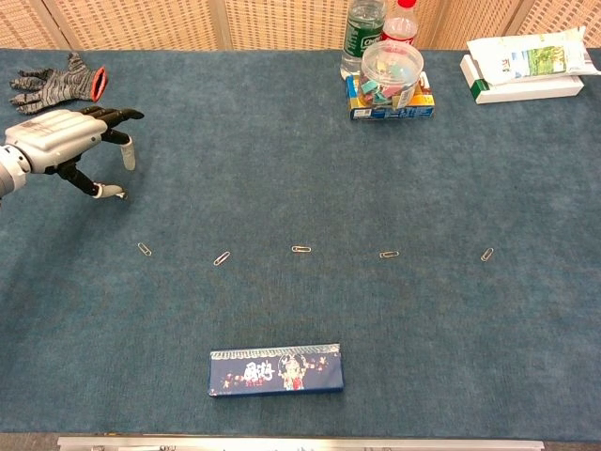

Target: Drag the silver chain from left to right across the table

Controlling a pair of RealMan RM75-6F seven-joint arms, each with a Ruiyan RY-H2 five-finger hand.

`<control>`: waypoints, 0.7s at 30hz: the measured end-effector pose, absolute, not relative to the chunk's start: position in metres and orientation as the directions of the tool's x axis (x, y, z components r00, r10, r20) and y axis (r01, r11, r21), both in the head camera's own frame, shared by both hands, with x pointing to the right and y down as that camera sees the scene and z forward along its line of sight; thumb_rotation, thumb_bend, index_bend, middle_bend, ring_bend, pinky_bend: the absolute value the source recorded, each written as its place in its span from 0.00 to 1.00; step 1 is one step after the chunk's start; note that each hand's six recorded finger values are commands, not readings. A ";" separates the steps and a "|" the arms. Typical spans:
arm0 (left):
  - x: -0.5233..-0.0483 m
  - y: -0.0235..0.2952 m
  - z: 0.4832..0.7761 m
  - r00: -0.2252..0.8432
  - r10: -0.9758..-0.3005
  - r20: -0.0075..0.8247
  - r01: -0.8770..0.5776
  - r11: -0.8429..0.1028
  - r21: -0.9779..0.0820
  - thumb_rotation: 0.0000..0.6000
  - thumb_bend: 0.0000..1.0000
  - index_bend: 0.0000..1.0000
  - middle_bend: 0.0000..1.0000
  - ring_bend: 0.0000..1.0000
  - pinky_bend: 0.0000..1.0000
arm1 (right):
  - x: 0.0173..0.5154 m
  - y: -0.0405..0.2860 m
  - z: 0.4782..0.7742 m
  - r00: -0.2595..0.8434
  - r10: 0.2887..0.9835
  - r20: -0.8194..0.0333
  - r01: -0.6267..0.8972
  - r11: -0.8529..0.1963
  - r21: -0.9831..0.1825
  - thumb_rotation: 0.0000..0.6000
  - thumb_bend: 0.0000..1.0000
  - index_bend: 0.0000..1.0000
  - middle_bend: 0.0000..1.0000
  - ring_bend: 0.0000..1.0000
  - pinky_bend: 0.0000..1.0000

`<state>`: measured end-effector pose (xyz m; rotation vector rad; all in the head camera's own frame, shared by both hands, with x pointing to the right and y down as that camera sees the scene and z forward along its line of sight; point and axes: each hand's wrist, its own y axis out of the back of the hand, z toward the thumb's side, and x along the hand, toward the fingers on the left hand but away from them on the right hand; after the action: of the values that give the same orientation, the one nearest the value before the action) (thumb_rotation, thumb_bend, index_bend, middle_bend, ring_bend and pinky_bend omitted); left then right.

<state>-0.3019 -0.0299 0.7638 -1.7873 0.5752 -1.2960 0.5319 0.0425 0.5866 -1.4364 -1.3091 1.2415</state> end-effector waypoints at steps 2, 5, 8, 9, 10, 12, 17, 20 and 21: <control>-0.305 -0.031 0.765 0.356 -0.758 0.547 0.113 -0.546 -0.830 1.00 0.25 0.42 0.00 0.00 0.03 | 0.531 0.042 0.588 -0.020 0.990 -0.143 0.191 -0.136 -0.972 1.00 0.27 0.24 0.27 0.24 0.45; -0.309 -0.032 0.766 0.344 -0.757 0.555 0.129 -0.548 -0.827 1.00 0.25 0.42 0.00 0.00 0.03 | 0.531 0.042 0.588 -0.021 0.989 -0.144 0.190 -0.137 -0.972 1.00 0.27 0.24 0.27 0.24 0.45; -0.314 -0.032 0.768 0.332 -0.754 0.567 0.144 -0.553 -0.821 1.00 0.25 0.42 0.00 0.00 0.03 | 0.530 0.042 0.589 -0.020 0.989 -0.146 0.189 -0.139 -0.972 1.00 0.27 0.24 0.27 0.24 0.45; -0.315 -0.032 0.769 0.329 -0.753 0.570 0.150 -0.554 -0.819 1.00 0.25 0.42 0.00 0.00 0.03 | 0.530 0.042 0.589 -0.019 0.989 -0.147 0.189 -0.141 -0.972 1.00 0.27 0.24 0.27 0.24 0.45; -0.316 -0.032 0.769 0.326 -0.752 0.572 0.155 -0.555 -0.817 1.00 0.25 0.42 0.00 0.00 0.03 | 0.530 0.042 0.589 -0.018 0.989 -0.148 0.188 -0.142 -0.972 1.00 0.27 0.24 0.27 0.24 0.45; -0.318 -0.031 0.771 0.322 -0.751 0.576 0.163 -0.555 -0.816 1.00 0.25 0.42 0.00 0.00 0.03 | 0.529 0.042 0.590 -0.017 0.988 -0.152 0.187 -0.146 -0.971 1.00 0.27 0.24 0.27 0.24 0.45; -0.324 -0.032 0.774 0.310 -0.753 0.580 0.185 -0.551 -0.814 1.00 0.25 0.42 0.00 0.00 0.03 | 0.529 0.041 0.591 -0.015 0.988 -0.156 0.186 -0.151 -0.971 1.00 0.27 0.24 0.27 0.24 0.45; -0.326 -0.032 0.776 0.305 -0.752 0.584 0.196 -0.551 -0.811 1.00 0.25 0.42 0.00 0.00 0.03 | 0.529 0.041 0.591 -0.015 0.988 -0.156 0.186 -0.150 -0.971 1.00 0.27 0.24 0.27 0.24 0.45; -0.326 -0.031 0.776 0.307 -0.751 0.585 0.199 -0.551 -0.811 1.00 0.25 0.42 0.00 0.00 0.03 | 0.529 0.041 0.592 -0.015 0.988 -0.156 0.186 -0.151 -0.971 1.00 0.27 0.24 0.27 0.24 0.45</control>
<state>-0.3264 -0.0312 0.7763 -1.7099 0.5024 -1.3810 0.5288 0.0412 0.5915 -1.4490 -1.2917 1.2526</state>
